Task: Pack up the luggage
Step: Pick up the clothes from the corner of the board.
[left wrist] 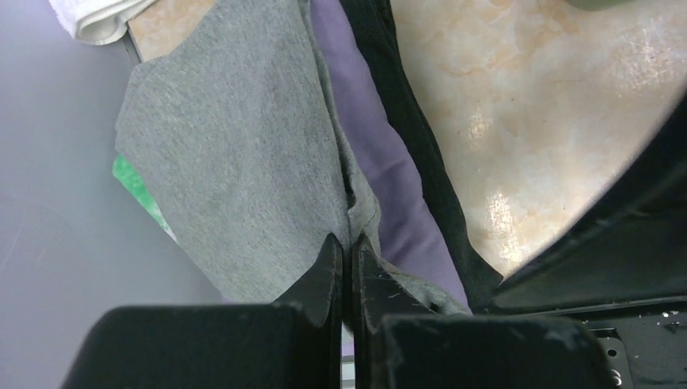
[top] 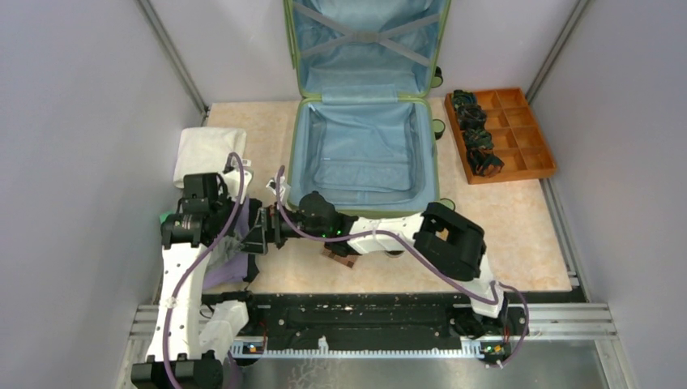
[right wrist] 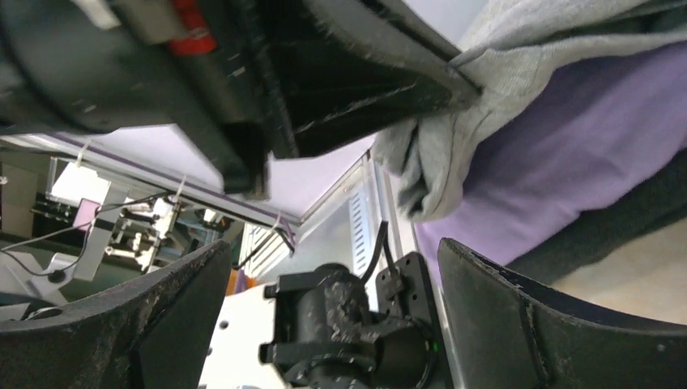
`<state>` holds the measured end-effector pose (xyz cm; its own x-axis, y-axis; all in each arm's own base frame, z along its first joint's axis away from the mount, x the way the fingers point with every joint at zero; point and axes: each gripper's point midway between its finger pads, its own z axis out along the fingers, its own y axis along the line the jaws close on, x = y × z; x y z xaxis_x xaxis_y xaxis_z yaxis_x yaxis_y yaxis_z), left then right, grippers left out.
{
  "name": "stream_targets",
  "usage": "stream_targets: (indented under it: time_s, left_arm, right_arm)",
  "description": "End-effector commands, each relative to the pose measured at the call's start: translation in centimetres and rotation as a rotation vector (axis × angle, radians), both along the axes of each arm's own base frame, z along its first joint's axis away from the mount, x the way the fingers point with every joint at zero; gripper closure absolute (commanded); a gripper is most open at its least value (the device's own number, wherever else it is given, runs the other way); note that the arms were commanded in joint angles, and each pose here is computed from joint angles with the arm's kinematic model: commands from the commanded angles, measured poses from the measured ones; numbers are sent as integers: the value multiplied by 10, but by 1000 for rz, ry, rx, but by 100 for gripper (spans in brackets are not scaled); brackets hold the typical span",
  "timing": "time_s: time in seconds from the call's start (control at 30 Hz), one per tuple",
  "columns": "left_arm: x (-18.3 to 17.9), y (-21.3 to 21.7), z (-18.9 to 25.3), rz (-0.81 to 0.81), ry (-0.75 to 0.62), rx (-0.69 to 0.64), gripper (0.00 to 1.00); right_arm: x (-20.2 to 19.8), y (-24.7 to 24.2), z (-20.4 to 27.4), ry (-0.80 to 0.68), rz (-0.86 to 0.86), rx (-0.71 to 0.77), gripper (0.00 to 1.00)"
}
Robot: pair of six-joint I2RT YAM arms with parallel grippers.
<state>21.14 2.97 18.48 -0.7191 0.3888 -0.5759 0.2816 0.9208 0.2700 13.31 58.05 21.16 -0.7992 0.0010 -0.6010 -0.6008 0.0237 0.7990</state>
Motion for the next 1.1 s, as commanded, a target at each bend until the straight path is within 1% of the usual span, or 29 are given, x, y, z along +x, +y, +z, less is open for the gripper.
stream_targets:
  time_s: [0.0,0.1,0.27,0.53,0.57,0.63,0.7,0.73,0.8,0.83,0.87,0.9,0.93,0.97,1.07]
  left_arm:
    - [2,-10,-2,-55,-7,-30,100]
    - [4,-10,-2,-61,1,-30,100]
    - [8,-10,2,-69,-10,-25,100]
    - [5,-18,-3,-96,25,-66,100]
    - [3,-20,-3,-107,35,-75,94]
    - [1,-24,-2,-124,47,-86,68]
    - [1,-24,2,-123,47,-90,58]
    - [2,-24,5,-118,45,-94,50]
    - [4,-23,15,-99,28,-94,33]
    - [5,-21,21,-84,16,-86,21]
    - [6,-18,27,-69,-1,-74,12]
    - [8,-13,32,-48,-17,-56,6]
    - [8,-9,36,-27,-28,-40,2]
    - [7,-3,38,-5,-34,-17,2]
    - [6,12,42,56,-61,49,2]
  right_arm:
    - [5,26,8,-47,19,71,1]
    - [14,40,-5,-52,-6,42,1]
    - [24,43,-23,-65,-76,-1,1]
    - [33,64,-25,-72,-147,24,1]
    - [35,66,-28,-68,-158,27,1]
    - [40,72,-33,-60,-172,22,1]
    - [42,78,-38,-51,-176,17,2]
    - [44,81,-39,-46,-180,20,3]
    - [47,84,-39,-43,-190,25,8]
    - [49,85,-40,-46,-198,16,11]
    - [50,85,-38,-49,-204,15,14]
    - [51,83,-38,-54,-212,15,18]
    - [51,81,-35,-61,-217,23,21]
    - [51,79,-32,-65,-221,29,24]
    - [53,77,-23,-73,-228,34,36]
